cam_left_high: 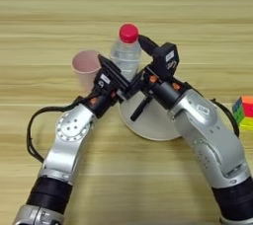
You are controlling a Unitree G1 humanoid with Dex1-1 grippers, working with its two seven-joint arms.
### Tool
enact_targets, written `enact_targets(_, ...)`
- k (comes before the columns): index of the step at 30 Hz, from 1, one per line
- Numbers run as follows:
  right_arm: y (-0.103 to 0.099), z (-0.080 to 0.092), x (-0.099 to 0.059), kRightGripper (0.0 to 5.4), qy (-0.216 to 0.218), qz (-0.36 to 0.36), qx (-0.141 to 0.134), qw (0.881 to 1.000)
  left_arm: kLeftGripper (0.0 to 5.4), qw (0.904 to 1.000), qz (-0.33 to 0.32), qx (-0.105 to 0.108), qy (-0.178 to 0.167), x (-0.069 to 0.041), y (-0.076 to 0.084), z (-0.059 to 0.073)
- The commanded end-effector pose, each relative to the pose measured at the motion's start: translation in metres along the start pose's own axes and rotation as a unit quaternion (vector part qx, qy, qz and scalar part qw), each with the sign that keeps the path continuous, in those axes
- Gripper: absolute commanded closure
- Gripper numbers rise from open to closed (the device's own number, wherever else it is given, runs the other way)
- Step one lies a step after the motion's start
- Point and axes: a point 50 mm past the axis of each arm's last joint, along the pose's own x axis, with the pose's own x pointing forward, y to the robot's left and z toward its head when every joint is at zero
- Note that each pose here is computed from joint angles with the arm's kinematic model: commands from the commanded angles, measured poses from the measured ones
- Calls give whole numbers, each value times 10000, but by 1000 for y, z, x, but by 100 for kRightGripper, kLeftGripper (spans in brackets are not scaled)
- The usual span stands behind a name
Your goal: Move the objects on the table
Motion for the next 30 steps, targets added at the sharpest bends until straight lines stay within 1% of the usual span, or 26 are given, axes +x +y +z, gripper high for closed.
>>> enact_targets(1,7,7,-4,0,-116,207,-9,9997,220,9997,62,29,-223,8,7,9)
enact_targets(6,0,7,-5,0,-109,24,-147,9998,220,9997,64,37,-242,7,7,9)
enact_targets(7,-2,8,-5,0,-120,-54,-235,9996,220,9997,70,44,-246,7,7,10)
enact_targets(9,-9,11,-6,0,-187,-296,-526,9980,220,9996,87,59,-270,6,8,11)
enact_targets(11,-15,14,-7,0,-281,-480,-705,9960,220,9994,99,79,-307,4,8,14)
enact_targets(12,-17,15,-7,0,-326,-540,-749,9952,220,9994,102,91,-329,4,8,15)
enact_targets(19,-36,27,-16,0,-645,-1047,-774,9894,220,9986,127,153,-497,-2,9,27)
enact_targets(24,-50,37,-24,0,-837,-1385,-811,9835,220,9979,185,143,-602,-7,12,35)
enact_targets(30,-56,39,-27,0,-877,-1541,-787,9810,220,9971,327,209,-655,-13,20,42)
